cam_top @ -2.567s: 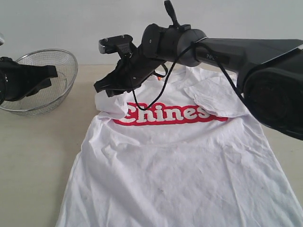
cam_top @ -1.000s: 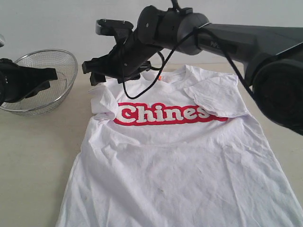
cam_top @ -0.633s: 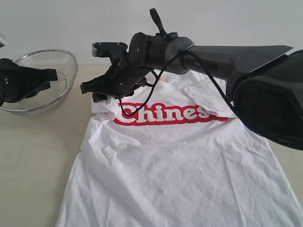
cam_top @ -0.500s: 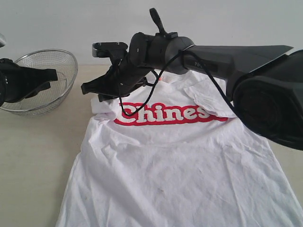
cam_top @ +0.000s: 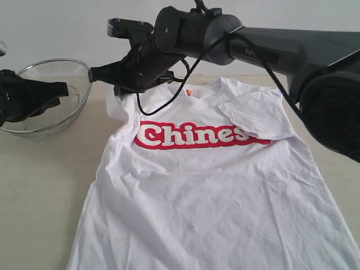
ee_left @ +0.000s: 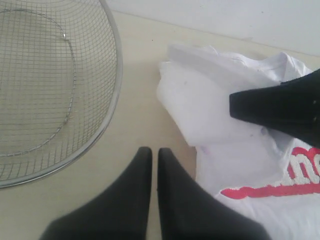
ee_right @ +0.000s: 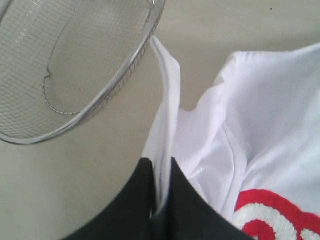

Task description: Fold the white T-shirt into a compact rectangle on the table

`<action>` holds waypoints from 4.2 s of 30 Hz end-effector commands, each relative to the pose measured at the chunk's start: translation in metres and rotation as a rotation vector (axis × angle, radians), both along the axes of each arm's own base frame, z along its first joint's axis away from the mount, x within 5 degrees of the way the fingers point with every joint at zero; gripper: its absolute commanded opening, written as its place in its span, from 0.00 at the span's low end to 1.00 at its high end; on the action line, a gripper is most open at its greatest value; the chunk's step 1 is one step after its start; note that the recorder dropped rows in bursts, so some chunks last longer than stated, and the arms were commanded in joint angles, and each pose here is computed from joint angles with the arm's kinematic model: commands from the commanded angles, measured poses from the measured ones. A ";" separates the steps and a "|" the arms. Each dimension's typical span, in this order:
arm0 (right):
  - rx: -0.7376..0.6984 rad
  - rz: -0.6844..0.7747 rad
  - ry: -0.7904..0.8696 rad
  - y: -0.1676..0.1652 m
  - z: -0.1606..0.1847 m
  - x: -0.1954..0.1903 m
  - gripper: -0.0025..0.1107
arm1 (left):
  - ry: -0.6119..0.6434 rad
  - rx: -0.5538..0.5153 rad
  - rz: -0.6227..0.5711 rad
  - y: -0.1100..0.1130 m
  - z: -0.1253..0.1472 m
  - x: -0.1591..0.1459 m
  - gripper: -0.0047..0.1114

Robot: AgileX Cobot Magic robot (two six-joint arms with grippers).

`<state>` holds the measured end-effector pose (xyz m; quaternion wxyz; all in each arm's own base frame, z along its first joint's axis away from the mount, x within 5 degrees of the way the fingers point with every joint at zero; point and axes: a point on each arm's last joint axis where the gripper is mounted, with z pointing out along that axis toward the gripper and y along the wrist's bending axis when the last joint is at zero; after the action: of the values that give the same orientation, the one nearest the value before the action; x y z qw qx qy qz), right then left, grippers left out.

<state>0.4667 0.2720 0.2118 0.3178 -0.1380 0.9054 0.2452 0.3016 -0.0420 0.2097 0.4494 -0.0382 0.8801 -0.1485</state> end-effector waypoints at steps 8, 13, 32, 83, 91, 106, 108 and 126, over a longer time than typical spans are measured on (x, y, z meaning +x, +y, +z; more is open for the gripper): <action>0.094 -0.159 0.055 -0.006 0.003 0.001 0.02 | 0.006 0.008 -0.004 0.001 -0.002 -0.001 0.08; 0.101 -0.221 0.091 -0.010 -0.020 -0.001 0.02 | 0.007 0.009 -0.003 0.001 -0.002 -0.001 0.08; 0.188 -0.408 0.097 -0.043 -0.041 0.013 0.02 | 0.007 0.010 -0.003 0.001 -0.002 -0.001 0.08; -0.042 -0.371 0.182 -0.066 -0.090 -0.010 0.68 | 0.009 0.002 0.000 0.001 -0.002 -0.001 0.08; -0.115 -0.357 0.134 -0.102 -0.042 -0.007 0.35 | 0.007 -0.022 -0.009 -0.001 -0.003 -0.003 0.08; -0.065 -0.201 0.077 -0.146 0.006 -0.006 0.02 | 0.132 -0.160 -0.222 -0.023 0.003 -0.023 0.08; 0.025 -0.150 0.069 -0.155 0.010 -0.003 0.02 | 0.136 -0.173 -0.248 -0.025 0.003 -0.024 0.08; 0.371 0.120 0.163 -0.117 -0.011 0.062 0.02 | 0.143 -0.190 -0.252 -0.026 0.004 -0.025 0.08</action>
<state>0.5214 0.1446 0.2050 0.2471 -0.1010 0.8639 0.4272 0.2785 -0.0679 0.2137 0.3595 0.0194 0.8885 -0.2844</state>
